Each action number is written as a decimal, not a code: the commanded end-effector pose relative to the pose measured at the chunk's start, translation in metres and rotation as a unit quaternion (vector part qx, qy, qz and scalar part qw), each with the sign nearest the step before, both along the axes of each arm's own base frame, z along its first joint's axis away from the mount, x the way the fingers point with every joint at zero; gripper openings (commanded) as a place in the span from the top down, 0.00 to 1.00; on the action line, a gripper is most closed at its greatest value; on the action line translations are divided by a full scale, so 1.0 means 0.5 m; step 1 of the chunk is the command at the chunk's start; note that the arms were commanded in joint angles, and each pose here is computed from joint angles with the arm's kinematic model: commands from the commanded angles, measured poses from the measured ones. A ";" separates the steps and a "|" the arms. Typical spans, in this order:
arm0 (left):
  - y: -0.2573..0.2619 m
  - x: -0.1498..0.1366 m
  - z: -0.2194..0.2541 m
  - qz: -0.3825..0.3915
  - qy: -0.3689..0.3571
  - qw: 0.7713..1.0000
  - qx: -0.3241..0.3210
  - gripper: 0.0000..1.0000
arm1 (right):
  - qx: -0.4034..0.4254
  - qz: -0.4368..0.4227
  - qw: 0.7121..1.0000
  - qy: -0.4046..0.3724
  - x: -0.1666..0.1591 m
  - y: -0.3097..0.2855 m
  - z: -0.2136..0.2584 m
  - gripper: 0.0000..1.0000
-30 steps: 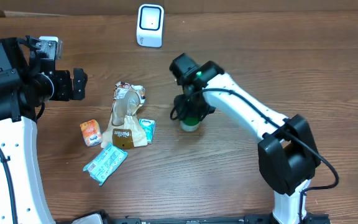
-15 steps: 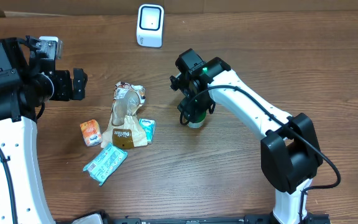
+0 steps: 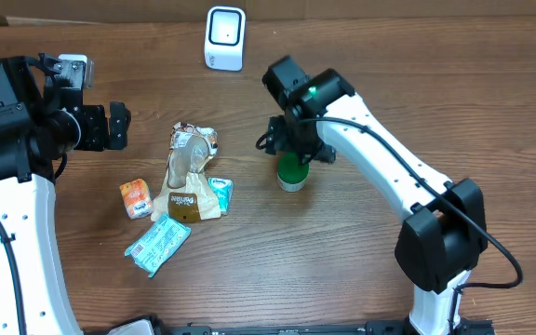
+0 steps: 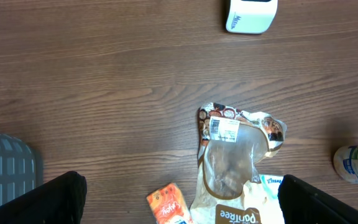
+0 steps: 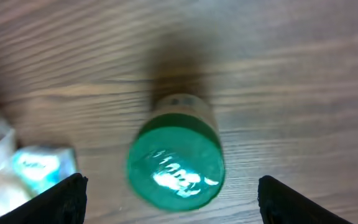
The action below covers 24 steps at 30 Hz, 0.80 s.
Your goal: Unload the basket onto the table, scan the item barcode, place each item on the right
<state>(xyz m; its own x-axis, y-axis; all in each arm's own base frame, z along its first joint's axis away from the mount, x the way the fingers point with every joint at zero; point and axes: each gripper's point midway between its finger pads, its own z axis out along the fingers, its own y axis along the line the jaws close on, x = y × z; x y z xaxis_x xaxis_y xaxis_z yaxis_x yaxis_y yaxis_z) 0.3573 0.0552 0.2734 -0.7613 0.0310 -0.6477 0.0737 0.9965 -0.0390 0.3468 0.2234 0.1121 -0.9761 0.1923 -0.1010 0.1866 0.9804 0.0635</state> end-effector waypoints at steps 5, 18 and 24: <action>0.007 0.002 0.003 -0.004 -0.003 1.000 0.009 0.00 | -0.002 -0.091 0.996 0.007 -0.008 -0.012 -0.048 0.15; 0.007 0.002 0.003 -0.004 -0.003 1.000 0.009 0.00 | 0.009 -0.088 0.996 0.025 -0.032 -0.004 -0.112 0.22; 0.007 0.002 0.003 -0.004 -0.003 1.000 0.009 0.00 | 0.007 -0.057 0.998 0.023 -0.030 -0.005 -0.111 0.30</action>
